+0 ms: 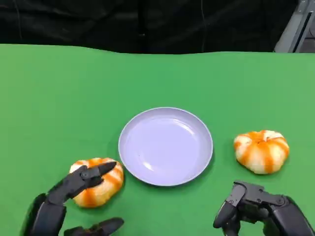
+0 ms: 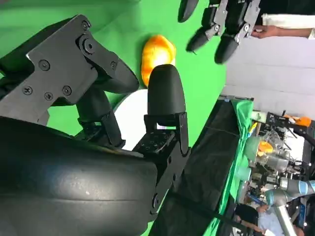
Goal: Grasp the bread from the table and place it into the plate.
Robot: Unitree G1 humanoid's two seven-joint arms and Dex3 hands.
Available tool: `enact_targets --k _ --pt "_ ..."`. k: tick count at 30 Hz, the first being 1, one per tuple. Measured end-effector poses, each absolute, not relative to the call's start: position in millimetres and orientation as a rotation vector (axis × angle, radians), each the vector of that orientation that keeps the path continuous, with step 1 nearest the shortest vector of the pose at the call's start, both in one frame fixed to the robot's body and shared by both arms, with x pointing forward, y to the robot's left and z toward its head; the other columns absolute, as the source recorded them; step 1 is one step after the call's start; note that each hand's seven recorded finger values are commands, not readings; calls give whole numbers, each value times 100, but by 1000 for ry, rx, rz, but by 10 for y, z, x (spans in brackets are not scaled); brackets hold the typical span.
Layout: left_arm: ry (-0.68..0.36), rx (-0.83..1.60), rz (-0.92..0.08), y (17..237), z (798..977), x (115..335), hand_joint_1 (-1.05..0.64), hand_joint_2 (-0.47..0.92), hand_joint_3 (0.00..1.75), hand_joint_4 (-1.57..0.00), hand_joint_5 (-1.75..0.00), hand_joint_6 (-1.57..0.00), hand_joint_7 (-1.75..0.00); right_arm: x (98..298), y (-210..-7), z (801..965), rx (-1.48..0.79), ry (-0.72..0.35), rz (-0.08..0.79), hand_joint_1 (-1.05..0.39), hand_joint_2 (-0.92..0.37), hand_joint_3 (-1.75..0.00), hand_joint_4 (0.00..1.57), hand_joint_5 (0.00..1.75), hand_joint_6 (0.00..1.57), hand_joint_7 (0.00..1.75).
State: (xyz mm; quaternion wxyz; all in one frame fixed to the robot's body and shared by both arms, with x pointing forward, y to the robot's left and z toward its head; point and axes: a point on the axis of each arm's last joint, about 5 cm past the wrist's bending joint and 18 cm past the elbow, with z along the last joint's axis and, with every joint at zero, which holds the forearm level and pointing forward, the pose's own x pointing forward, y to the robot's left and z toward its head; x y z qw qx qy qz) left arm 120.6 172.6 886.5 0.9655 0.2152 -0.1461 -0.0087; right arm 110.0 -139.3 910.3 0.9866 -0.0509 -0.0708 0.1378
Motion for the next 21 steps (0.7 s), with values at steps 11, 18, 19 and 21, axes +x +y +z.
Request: enact_targets --k 11,18,19,21 --pt "-228 945 -92 1729 8915 1379 -50 92 2 -16 -56 -35 -3 1106 -1329 9114 -85 -147 273 -4 -38 -127 76 170 74 142" --pt "-169 1176 -143 1596 9007 1654 -46 91 0 -36 -55 -41 -2 1116 -1323 9121 -93 -154 264 -5 -37 -128 77 169 75 141" --pt "-161 1189 -150 1581 9000 1687 -46 91 0 -36 -55 -41 -2 1116 -1324 9121 -93 -153 264 -5 -37 -128 77 169 75 141" --pt "-144 1218 -168 1553 8979 1735 -46 91 0 -36 -55 -41 -2 1116 -1324 9121 -93 -153 264 -5 -38 -127 77 169 74 141"
